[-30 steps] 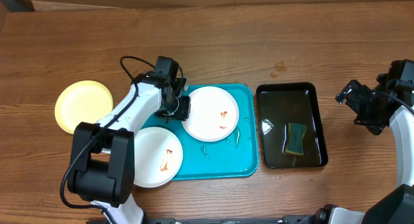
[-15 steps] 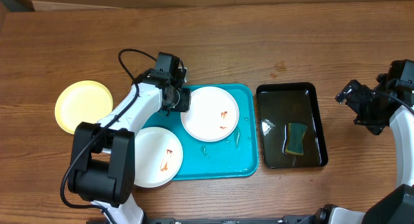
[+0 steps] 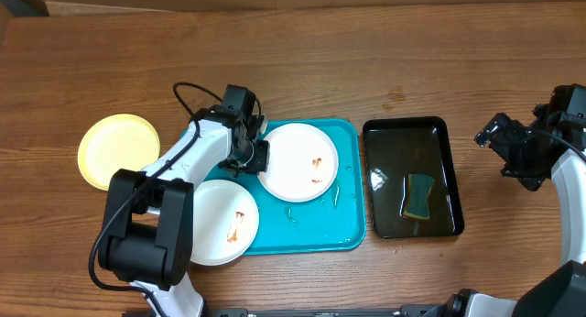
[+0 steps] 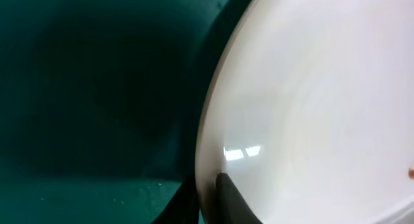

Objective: Clean dirty plates on tray and stack at the side
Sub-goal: 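Slide the white plate right across the teal tray with the left gripper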

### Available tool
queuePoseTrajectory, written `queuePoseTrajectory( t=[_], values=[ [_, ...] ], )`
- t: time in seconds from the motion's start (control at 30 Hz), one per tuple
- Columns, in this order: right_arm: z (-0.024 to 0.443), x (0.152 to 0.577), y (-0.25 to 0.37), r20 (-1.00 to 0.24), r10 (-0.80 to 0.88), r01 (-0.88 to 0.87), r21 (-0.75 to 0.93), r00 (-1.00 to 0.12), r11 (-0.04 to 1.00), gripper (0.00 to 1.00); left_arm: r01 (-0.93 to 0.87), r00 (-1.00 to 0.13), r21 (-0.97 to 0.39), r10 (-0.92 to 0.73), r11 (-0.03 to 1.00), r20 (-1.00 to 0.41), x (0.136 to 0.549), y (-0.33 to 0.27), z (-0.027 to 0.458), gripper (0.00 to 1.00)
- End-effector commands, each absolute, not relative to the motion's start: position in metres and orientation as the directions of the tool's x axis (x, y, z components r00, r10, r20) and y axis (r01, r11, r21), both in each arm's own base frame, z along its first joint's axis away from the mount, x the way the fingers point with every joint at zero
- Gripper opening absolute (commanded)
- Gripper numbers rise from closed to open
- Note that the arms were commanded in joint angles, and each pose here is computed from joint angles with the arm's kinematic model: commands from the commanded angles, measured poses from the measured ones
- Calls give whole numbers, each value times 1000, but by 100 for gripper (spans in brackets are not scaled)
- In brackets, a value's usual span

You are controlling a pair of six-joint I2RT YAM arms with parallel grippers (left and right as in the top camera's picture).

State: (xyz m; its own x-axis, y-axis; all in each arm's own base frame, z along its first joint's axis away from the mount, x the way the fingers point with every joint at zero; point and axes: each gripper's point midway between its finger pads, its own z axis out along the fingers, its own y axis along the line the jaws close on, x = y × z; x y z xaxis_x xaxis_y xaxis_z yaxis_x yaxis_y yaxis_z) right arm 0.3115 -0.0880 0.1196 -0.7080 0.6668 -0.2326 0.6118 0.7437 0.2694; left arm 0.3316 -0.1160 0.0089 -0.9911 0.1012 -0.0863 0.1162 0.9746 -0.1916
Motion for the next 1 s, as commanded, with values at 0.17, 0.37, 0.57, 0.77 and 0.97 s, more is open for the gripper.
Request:
queuePoseTrajectory(
  t=[0.17, 0.37, 0.57, 0.77, 0.97],
  values=[
    [127, 316, -91, -259, 668, 611, 274, -697, 743, 100, 94, -995, -295, 99, 951, 2, 311, -133, 5, 5],
    [127, 316, -91, -259, 668, 611, 274, -697, 743, 100, 97, -995, -240, 96, 966, -14, 315, -124, 2, 15],
    [131, 326, -94, -298, 665, 597, 293, -685, 747, 100, 78, -996, -248, 66, 966, -54, 327, -127, 3, 34],
    [135, 330, -76, -255, 662, 555, 382, -705, 739, 100, 153, -983, -240, 123, 959, -137, 343, -129, 5, 36],
    [135, 314, -33, -117, 606, 490, 479, -786, 728, 91, 151, -984, -242, 123, 958, -129, 339, -133, 3, 4]
  ],
)
